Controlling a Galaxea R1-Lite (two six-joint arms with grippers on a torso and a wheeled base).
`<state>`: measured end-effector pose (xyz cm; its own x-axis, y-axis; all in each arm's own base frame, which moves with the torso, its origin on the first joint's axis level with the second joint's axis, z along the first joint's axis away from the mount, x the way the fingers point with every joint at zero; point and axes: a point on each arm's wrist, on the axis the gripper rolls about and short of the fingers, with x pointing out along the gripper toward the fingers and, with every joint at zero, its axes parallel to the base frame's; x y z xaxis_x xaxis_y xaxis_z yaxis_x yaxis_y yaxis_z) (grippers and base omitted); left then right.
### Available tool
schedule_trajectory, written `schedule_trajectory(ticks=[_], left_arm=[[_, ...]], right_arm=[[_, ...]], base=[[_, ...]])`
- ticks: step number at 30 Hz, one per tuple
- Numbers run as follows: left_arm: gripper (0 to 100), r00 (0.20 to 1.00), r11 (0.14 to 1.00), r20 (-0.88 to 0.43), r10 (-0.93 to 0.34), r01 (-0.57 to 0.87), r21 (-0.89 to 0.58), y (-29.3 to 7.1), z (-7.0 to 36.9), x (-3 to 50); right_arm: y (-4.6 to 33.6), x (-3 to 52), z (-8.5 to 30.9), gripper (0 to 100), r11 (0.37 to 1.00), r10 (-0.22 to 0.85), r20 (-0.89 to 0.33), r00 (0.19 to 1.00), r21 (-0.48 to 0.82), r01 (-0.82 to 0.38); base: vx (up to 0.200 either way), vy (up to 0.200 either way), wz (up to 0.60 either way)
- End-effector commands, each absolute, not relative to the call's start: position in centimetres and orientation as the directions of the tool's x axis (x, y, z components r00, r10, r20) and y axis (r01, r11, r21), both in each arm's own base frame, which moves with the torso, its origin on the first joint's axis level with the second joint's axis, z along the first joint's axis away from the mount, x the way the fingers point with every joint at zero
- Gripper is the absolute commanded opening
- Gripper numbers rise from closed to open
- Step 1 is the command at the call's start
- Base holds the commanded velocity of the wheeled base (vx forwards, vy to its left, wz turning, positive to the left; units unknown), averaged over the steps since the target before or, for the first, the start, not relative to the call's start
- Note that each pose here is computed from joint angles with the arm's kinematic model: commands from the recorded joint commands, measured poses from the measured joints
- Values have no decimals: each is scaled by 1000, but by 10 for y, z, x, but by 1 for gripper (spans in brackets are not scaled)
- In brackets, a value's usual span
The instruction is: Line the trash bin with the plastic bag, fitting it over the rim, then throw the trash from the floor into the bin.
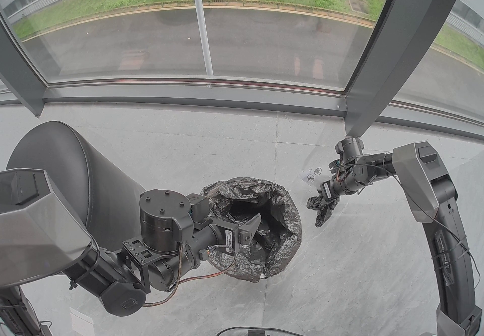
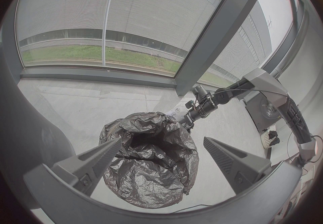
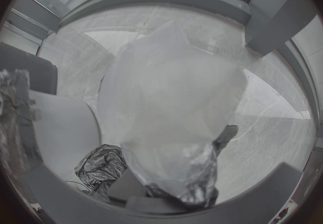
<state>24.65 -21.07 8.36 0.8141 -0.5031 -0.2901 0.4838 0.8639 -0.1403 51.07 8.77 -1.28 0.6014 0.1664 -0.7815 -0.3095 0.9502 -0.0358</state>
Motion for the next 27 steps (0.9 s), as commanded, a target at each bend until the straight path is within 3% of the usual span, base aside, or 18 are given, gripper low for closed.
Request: schedule_trajectory(ticks=[1, 7, 14, 15, 22, 23, 27], left_arm=[[100, 822, 862, -259, -507, 486, -145, -207, 88, 243], [100, 831, 862, -231, -507, 483, -155, -200, 98, 236], [100, 856, 868, -164, -491, 465, -174, -183, 112, 231], [100, 863, 870, -145, -484, 457, -183, -175, 114, 228], [100, 886, 876, -70, -458, 436, -206, -148, 120, 231], [100, 885, 871, -41, -463, 446, -207, -140, 127, 232], [100, 899, 879, 2, -437, 428, -209, -128, 140, 231]], right_arm=[[90, 502, 53, 0, 951, 180, -739, 650, -38, -307], [105, 465, 159, 0, 942, 197, -661, 724, -78, -327], [133, 408, 238, 0, 920, 250, -608, 754, -94, -381], [151, 388, 256, 0, 904, 294, -590, 752, -84, -420], [209, 353, 264, 0, 854, 354, -576, 737, -122, -506], [237, 338, 260, 0, 844, 350, -578, 737, -147, -516], [278, 319, 243, 0, 817, 384, -608, 695, -127, -562]], base=[[0, 0, 0], [0, 0, 0], [0, 0, 0], [0, 0, 0], [0, 0, 0], [0, 0, 0], [0, 0, 0]])
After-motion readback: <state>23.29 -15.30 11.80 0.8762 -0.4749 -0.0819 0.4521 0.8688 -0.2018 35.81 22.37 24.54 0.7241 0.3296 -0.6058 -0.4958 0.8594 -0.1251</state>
